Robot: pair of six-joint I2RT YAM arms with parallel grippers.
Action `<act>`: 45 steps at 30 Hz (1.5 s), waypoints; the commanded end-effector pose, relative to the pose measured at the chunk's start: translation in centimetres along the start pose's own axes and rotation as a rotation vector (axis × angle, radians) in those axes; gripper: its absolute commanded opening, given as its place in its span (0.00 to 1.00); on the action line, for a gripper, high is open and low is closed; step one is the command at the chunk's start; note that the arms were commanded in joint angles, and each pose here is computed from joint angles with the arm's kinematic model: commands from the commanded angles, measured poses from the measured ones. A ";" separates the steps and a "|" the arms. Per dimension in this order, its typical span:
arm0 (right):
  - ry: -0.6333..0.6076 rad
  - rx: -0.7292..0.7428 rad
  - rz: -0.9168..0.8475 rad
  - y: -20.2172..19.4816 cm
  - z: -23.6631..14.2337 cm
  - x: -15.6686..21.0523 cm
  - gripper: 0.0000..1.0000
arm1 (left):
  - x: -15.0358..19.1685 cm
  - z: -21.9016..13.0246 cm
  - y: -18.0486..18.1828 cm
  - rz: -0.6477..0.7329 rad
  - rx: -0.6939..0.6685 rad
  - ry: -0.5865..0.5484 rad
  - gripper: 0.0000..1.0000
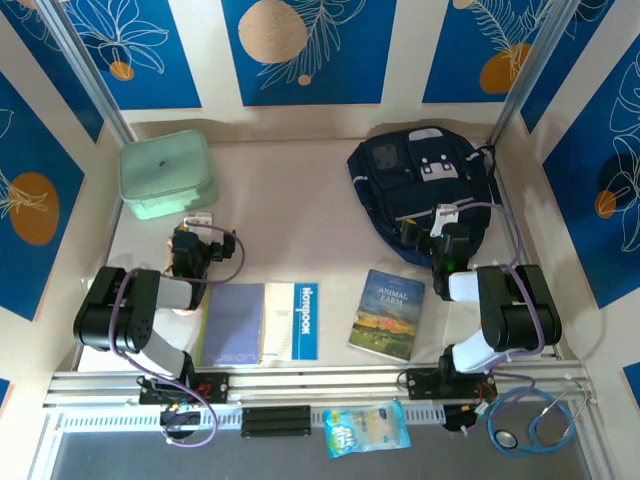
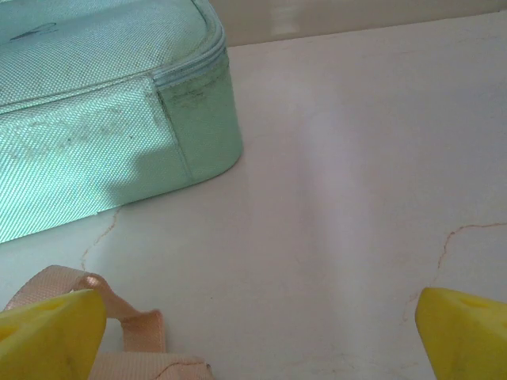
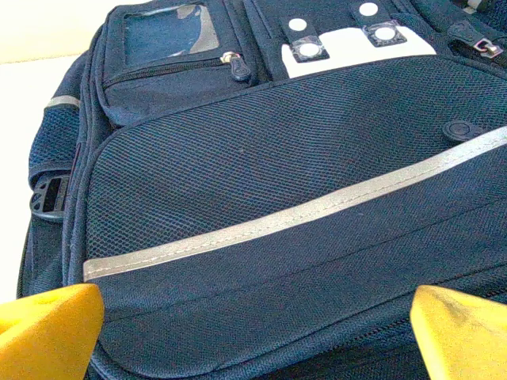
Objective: Pack the student bag
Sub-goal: Move the student bag to the top-center of the table.
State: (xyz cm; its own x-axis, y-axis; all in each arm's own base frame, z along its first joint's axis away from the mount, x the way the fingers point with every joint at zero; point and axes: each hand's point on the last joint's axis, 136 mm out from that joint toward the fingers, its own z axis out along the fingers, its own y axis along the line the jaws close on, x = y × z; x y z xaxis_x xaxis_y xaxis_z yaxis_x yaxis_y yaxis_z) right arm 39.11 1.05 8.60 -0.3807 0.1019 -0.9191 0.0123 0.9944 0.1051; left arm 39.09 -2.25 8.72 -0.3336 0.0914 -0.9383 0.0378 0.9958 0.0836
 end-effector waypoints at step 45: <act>0.056 -0.008 0.022 1.5 -2.6 -5.7 0.99 | -3.1 -2.3 1.9 -0.023 -0.073 -0.066 1.00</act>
State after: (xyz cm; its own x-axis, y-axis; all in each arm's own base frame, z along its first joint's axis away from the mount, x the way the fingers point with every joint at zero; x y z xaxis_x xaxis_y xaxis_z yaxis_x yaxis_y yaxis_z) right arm 39.48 2.04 13.80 -0.3793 0.0953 -0.9203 -0.0185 0.9937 0.1106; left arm 38.31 -1.92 10.55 -0.3014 0.0854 -0.9497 0.0240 0.9963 0.0820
